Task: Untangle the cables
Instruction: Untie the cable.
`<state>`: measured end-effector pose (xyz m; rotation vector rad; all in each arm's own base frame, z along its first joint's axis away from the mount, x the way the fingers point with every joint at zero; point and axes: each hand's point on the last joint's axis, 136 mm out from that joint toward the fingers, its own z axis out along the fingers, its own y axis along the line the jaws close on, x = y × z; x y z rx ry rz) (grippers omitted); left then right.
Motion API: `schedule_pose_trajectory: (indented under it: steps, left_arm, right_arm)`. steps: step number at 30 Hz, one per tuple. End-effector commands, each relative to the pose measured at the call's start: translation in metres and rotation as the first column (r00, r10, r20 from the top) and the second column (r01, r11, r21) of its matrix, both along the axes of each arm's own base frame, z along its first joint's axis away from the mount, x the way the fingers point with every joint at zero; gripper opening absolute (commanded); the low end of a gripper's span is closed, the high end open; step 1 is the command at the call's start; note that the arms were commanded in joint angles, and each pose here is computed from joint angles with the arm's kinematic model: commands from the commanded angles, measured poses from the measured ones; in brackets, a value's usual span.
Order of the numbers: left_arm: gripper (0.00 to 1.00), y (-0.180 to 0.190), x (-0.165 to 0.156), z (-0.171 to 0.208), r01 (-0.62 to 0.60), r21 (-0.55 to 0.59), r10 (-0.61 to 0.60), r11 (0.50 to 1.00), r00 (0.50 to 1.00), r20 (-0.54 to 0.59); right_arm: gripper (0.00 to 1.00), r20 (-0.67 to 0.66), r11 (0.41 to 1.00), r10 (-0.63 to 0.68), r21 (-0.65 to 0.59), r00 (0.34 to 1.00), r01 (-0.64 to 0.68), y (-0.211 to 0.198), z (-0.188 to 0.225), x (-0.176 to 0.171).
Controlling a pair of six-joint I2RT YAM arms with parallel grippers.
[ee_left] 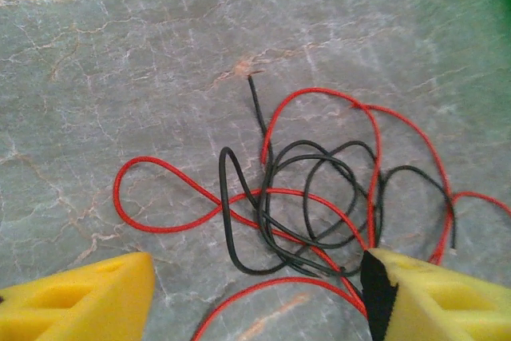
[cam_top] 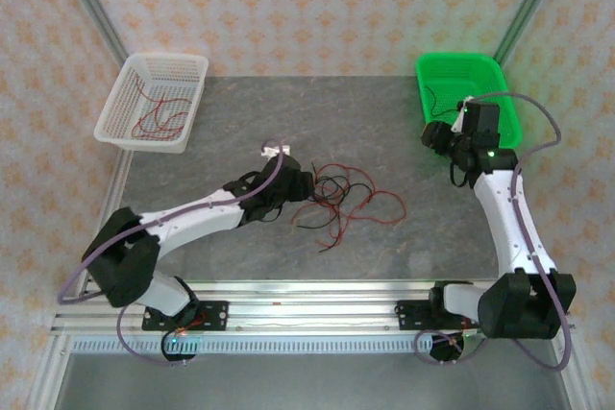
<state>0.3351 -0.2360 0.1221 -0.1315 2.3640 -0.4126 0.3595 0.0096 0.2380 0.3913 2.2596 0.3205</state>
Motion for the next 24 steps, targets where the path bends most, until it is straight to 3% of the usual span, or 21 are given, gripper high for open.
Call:
schedule_pose_trajectory:
  steps: [1,12,16,18,19,24]
  left_arm:
    - [0.67,0.002,0.009,-0.012,-0.023,0.068,0.025,0.997,0.999,-0.034]
    - [0.48,0.002,0.037,-0.046,-0.049,0.172,0.062,0.984,0.996,-0.067]
    - [0.34,0.000,0.044,-0.048,-0.047,0.193,0.059,0.980,0.997,-0.055]
    - [0.17,-0.001,0.047,-0.047,-0.049,0.203,0.059,0.978,0.997,-0.046]
    - [0.03,-0.001,0.049,-0.046,-0.053,0.207,0.062,0.977,0.997,-0.040]
    - [0.00,-0.007,0.060,-0.011,-0.040,0.197,0.036,0.980,0.999,0.022]
  right_arm:
    - [0.48,0.048,0.999,0.017,0.033,0.999,-0.019,0.012,0.007,-0.007]
    - [0.39,0.024,0.996,0.071,0.060,0.997,-0.072,0.043,-0.011,-0.024]
    - [0.36,0.011,0.992,0.103,0.077,0.995,-0.104,0.061,-0.020,-0.029]
    - [0.36,0.007,0.988,0.124,0.093,0.992,-0.124,0.073,-0.025,-0.031]
    - [0.35,0.005,0.985,0.137,0.106,0.991,-0.136,0.080,-0.028,-0.032]
    - [0.35,0.003,0.952,0.209,0.226,0.978,-0.204,0.120,-0.046,-0.040]
